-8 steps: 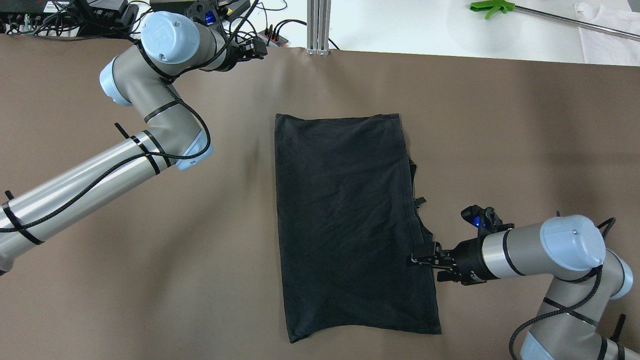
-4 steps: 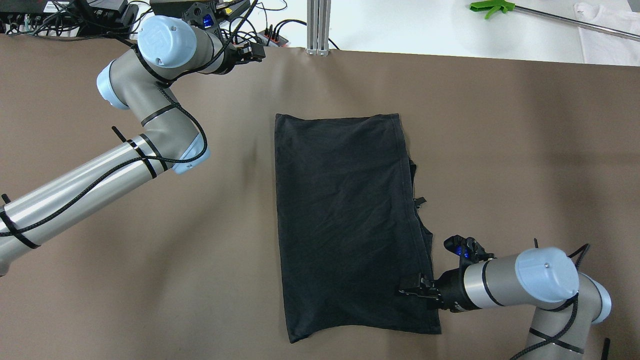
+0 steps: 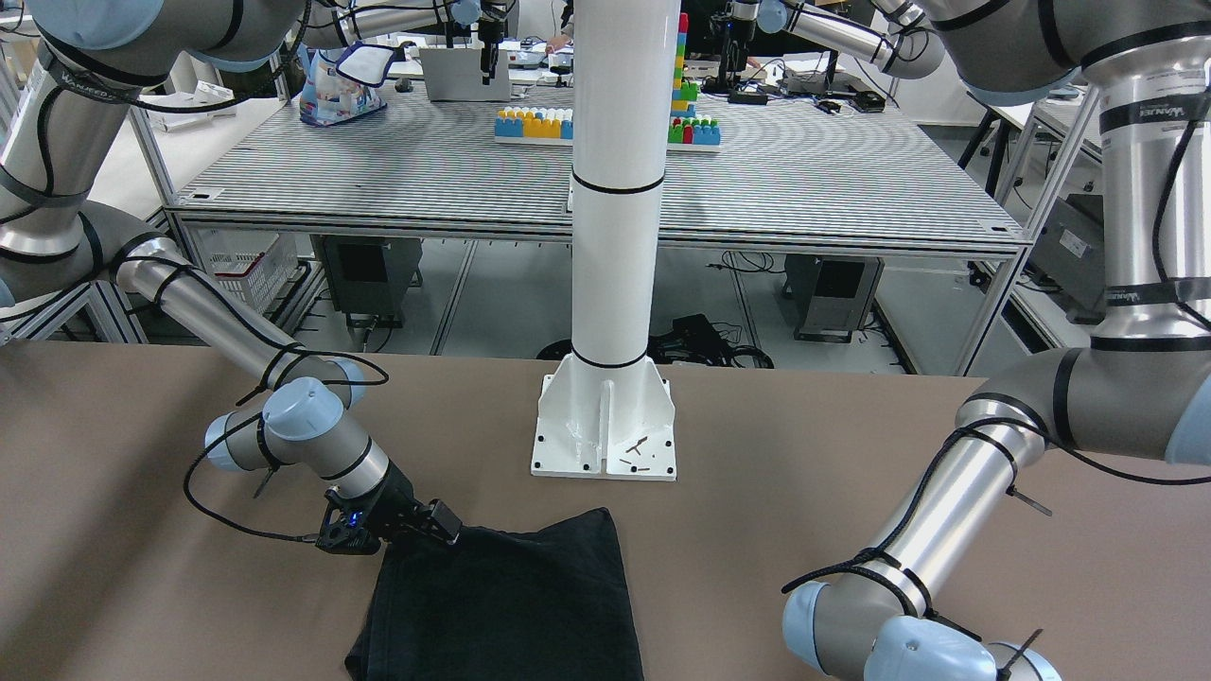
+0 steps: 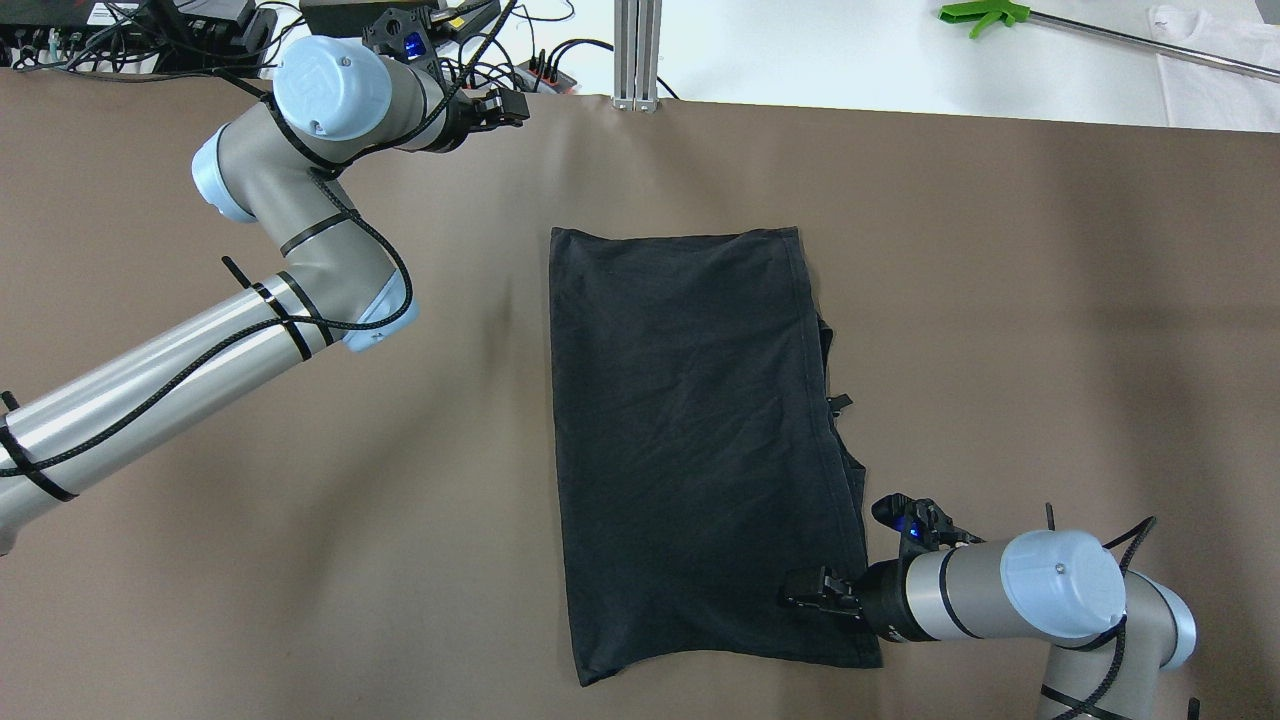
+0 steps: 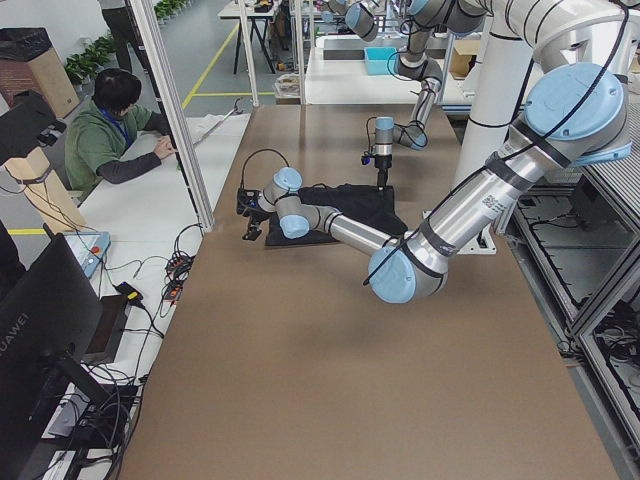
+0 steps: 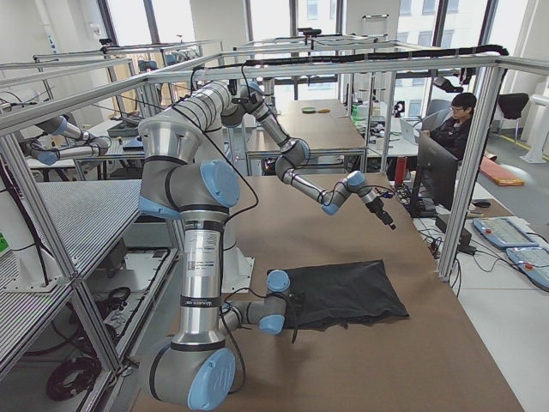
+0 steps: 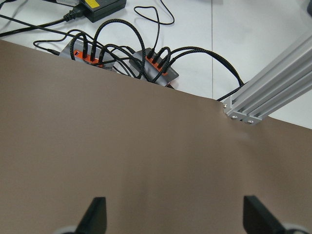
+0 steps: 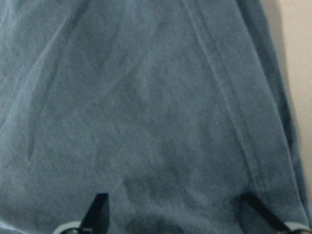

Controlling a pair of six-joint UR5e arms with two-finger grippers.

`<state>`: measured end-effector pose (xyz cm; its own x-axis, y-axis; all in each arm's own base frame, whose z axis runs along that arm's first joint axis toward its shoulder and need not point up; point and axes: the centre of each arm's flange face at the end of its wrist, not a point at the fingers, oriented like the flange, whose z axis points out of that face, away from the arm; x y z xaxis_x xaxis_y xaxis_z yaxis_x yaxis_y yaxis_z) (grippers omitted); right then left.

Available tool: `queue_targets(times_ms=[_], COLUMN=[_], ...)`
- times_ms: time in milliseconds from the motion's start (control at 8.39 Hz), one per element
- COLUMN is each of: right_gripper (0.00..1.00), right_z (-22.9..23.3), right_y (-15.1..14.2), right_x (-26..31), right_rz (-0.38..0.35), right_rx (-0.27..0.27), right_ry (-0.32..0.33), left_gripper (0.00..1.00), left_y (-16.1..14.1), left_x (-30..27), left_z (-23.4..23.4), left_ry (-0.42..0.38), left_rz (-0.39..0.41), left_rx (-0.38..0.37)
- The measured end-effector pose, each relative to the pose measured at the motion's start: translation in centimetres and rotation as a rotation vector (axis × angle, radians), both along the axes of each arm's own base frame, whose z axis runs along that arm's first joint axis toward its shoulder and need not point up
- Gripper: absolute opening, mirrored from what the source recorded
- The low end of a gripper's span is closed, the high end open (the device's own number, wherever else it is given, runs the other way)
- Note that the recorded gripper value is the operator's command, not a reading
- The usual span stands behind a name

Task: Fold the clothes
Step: 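Slide the right gripper down the side edge to the shirt's near corner, then grasp one near corner with the right gripper while the left grasps the other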

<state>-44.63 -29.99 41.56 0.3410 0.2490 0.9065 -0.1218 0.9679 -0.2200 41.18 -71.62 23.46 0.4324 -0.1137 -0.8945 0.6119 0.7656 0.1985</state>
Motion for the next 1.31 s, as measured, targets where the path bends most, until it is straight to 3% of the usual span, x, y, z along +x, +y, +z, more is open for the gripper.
queue_targets(times_ms=[238, 358, 596, 1311], right_gripper=[0.14, 0.0, 0.0, 0.0], right_z=[-0.2, -0.5, -1.2, -3.1], right_y=[0.0, 0.0, 0.4, 1.1], right_x=[-0.2, -0.4, -1.3, -2.6], right_rz=[0.005, 0.027, 0.06, 0.092], right_rx=[-0.009, -0.036, -0.086, -0.121], right_ry=[-0.002, -0.007, -0.017, -0.049], left_gripper=[1.0, 1.0, 1.0, 1.0], left_y=[0.4, 0.6, 0.8, 2.3], left_x=[0.6, 1.0, 1.3, 0.5], left_z=[0.2, 0.2, 0.2, 0.2], left_ry=[-0.003, -0.003, -0.005, 0.017], left_rz=[0.002, 0.003, 0.005, 0.022], left_rx=[0.0, 0.001, 0.002, 0.013])
